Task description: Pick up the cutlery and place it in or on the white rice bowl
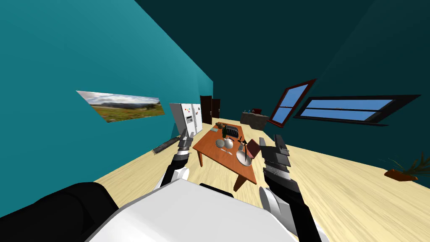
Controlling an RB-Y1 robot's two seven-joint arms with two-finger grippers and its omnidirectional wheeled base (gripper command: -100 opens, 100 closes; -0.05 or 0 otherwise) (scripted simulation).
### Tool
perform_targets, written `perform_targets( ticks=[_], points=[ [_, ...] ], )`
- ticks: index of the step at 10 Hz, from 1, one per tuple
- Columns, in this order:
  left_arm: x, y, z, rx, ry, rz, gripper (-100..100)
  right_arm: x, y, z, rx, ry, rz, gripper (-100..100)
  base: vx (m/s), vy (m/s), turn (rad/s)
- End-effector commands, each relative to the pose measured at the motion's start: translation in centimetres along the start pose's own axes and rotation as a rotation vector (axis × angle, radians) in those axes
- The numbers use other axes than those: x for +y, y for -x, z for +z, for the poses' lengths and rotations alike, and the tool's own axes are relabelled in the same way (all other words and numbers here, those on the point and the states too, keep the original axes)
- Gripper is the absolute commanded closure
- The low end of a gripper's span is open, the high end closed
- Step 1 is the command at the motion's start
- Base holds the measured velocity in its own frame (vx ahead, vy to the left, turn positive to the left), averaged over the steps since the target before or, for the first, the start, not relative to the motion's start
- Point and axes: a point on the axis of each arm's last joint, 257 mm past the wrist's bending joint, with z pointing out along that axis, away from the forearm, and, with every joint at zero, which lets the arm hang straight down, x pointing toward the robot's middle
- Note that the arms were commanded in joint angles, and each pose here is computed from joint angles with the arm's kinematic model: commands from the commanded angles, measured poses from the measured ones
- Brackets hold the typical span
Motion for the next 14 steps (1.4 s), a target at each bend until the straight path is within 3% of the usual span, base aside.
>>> perform_targets(
  ticks=[1,5,6,8,9,11,12,14],
  points=[
    [0.0,0.0,0.0,0.0,0.0,0.0,0,-1.0,-0.7,-0.3,0.049,-0.017,-0.02,-100,-0.038,0.018,0.076],
    [0.0,0.0,0.0,0.0,0.0,0.0,0,-4.7,-2.3,-1.7,0.167,-0.085,-0.077,-100,-0.072,0.045,0.106],
    [0.0,0.0,0.0,0.0,0.0,0.0,0,-4.7,-2.3,-1.7,0.174,-0.085,-0.08,-100,-0.04,0.034,0.042],
    [0.0,0.0,0.0,0.0,0.0,0.0,0,-7.6,-3.0,-3.0,0.243,-0.137,-0.118,-100,-0.04,0.032,0.13],
    [0.0,0.0,0.0,0.0,0.0,0.0,0,-7.6,-3.1,-3.0,0.252,-0.138,-0.122,-100,-0.036,0.028,0.063],
    [0.0,0.0,0.0,0.0,0.0,0.0,0,-10.7,-3.6,-4.7,0.328,-0.197,-0.169,-100,-0.036,0.051,0.163],
    [0.0,0.0,0.0,0.0,0.0,0.0,0,-10.9,-3.5,-4.9,0.336,-0.203,-0.175,-100,-0.024,0.041,0.077],
    [0.0,0.0,0.0,0.0,0.0,0.0,0,-14.2,-3.6,-7.1,0.422,-0.27,-0.234,-100,-0.013,0.044,0.214]
  ],
)
